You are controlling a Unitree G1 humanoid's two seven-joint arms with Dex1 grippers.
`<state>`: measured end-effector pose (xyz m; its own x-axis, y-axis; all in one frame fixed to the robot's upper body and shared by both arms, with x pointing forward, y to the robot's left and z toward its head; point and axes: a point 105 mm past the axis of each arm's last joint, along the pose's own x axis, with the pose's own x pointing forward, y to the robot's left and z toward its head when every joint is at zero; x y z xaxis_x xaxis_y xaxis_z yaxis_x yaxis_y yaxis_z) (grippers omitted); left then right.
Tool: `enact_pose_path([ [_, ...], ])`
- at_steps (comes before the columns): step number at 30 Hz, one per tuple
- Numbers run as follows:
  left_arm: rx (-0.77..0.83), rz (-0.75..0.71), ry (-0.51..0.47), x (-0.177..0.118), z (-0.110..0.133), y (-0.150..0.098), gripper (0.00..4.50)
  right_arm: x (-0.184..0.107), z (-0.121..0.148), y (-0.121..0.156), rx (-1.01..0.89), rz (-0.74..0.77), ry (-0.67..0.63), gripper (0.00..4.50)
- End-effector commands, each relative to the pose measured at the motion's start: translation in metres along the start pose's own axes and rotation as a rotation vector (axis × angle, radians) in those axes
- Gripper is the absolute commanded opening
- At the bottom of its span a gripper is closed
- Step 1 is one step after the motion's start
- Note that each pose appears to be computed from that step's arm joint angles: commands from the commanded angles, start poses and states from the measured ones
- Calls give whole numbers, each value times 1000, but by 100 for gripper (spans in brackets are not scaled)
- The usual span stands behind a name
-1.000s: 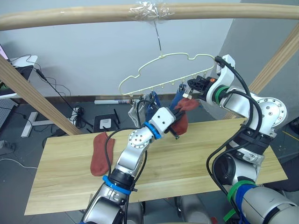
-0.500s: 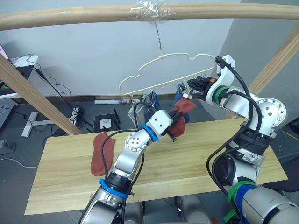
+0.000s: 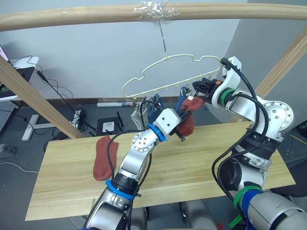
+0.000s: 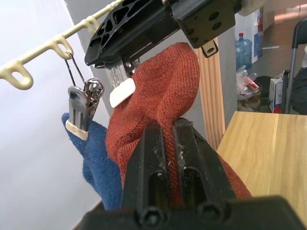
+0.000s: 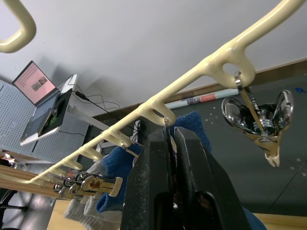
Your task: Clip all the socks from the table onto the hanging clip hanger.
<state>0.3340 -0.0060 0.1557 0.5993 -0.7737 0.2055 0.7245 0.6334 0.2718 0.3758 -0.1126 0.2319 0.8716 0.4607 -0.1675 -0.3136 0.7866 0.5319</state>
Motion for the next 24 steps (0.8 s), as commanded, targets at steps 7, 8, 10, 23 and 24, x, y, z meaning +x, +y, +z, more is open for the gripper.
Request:
enact_pose_path([
  [7, 22, -21, -64, 11, 18, -3, 0, -7, 0, -11, 4, -38, -20, 85],
  [8, 22, -22, -65, 11, 18, -3, 0, -7, 0, -10, 6, -34, -22, 121],
  [10, 20, -26, -64, 11, 18, -4, 0, -8, 2, -9, 8, -17, -35, 204],
  [23, -281, -25, -14, 21, 5, -10, 27, -51, 13, 7, 18, 194, -120, 450],
  [24, -318, -10, -8, 21, 2, -8, 57, -55, 10, 4, -7, 185, -114, 450],
])
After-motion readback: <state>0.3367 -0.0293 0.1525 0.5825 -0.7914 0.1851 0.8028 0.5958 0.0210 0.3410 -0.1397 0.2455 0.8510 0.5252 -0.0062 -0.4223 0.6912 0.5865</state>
